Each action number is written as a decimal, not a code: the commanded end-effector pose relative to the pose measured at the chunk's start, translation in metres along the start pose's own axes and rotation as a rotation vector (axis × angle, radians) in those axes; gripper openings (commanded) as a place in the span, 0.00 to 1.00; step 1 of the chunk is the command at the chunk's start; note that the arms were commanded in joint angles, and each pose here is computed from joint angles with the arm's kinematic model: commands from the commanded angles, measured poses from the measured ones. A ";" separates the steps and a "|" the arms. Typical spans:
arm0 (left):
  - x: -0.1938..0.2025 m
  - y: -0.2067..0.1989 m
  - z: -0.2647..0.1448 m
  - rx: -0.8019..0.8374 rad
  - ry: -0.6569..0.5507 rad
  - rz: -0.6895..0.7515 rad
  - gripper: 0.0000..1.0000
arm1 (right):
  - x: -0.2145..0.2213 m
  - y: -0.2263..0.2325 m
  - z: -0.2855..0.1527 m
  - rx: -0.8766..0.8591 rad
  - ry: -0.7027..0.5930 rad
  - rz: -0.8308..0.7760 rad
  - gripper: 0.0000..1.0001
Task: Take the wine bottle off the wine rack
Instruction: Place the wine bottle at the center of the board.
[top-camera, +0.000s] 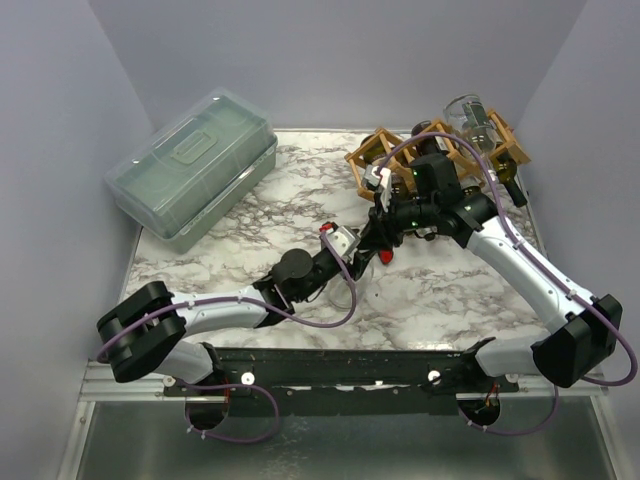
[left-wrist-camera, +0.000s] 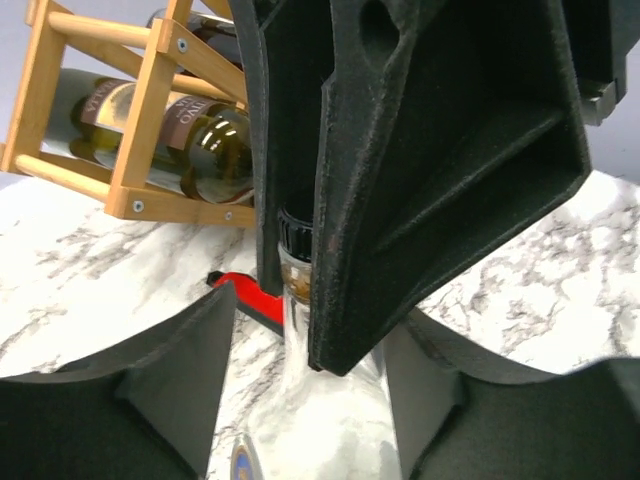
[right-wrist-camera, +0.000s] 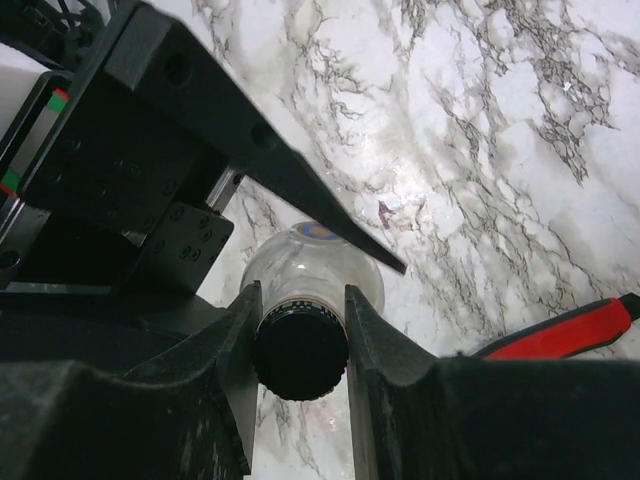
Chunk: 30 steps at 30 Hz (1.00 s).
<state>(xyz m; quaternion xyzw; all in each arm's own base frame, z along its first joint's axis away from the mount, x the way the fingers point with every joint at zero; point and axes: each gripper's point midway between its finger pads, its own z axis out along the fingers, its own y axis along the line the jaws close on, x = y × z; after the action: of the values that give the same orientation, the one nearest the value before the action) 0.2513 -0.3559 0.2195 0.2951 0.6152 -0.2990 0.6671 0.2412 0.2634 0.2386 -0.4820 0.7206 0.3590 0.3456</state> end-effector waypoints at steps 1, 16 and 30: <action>-0.003 0.004 0.004 -0.028 -0.017 -0.024 0.53 | -0.008 -0.003 0.004 0.005 -0.026 -0.008 0.00; 0.006 0.007 -0.003 -0.041 0.001 -0.018 0.00 | -0.017 0.001 0.002 -0.007 -0.042 0.030 0.58; 0.003 0.017 -0.012 -0.075 -0.008 0.020 0.00 | -0.062 0.005 -0.039 0.021 -0.127 0.019 0.79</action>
<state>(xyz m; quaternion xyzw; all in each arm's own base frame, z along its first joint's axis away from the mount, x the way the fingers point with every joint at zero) 0.2495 -0.3495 0.2187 0.2793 0.6151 -0.3034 0.6720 0.2572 0.2691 0.2920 -0.4528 0.7119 0.3681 0.3907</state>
